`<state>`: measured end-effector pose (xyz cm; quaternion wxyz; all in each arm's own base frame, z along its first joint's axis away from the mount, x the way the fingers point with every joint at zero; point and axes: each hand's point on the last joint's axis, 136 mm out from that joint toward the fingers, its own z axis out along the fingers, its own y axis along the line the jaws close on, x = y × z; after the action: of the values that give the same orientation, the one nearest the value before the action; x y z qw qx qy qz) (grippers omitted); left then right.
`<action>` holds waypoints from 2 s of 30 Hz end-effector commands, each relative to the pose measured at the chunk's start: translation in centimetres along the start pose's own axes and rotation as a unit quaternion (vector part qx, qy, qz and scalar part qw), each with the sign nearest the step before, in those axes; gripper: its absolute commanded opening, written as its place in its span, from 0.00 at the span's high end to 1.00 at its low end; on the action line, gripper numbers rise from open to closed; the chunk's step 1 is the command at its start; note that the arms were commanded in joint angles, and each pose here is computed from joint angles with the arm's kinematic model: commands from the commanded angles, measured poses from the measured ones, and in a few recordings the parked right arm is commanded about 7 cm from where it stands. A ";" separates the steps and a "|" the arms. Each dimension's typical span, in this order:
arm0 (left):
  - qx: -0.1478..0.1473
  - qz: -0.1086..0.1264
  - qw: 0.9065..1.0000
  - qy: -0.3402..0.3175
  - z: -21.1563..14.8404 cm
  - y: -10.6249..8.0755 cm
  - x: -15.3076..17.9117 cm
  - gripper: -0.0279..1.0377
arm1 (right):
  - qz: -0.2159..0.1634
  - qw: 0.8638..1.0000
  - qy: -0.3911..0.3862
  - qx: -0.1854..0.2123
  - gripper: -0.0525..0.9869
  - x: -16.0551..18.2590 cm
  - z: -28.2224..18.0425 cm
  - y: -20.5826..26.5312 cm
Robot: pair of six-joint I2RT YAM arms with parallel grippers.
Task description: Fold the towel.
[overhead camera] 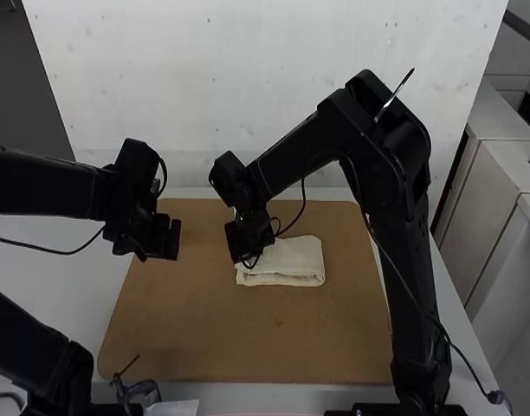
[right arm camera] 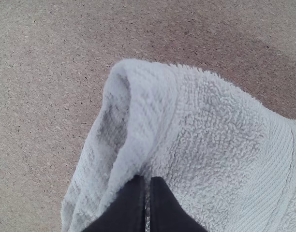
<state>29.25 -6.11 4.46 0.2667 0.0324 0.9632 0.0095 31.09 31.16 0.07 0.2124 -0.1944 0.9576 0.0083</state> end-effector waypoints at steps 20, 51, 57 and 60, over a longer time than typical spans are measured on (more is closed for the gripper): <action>0.002 0.004 1.000 -0.005 -0.1 0.5 -0.2 0.07 | 0.150 0.985 -0.077 0.025 0.03 -3.8 -8.0 -15.9; -0.017 -0.042 0.979 -0.199 -11.1 3.7 -5.2 0.08 | 0.194 0.861 -0.442 0.158 0.03 8.9 -24.4 -28.6; -0.010 -0.050 0.965 -0.259 -13.9 3.9 -5.9 0.08 | 0.176 0.824 -0.507 0.180 0.03 9.7 -27.0 -28.6; -0.012 -0.057 0.956 -0.289 -15.5 4.3 -6.2 0.08 | 0.168 0.821 -0.513 0.185 0.03 9.8 -27.2 -28.5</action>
<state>27.39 -2.77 19.79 0.5073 -0.0137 0.8616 -0.0071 22.95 -0.92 22.07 0.6896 0.0492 0.7224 -0.0119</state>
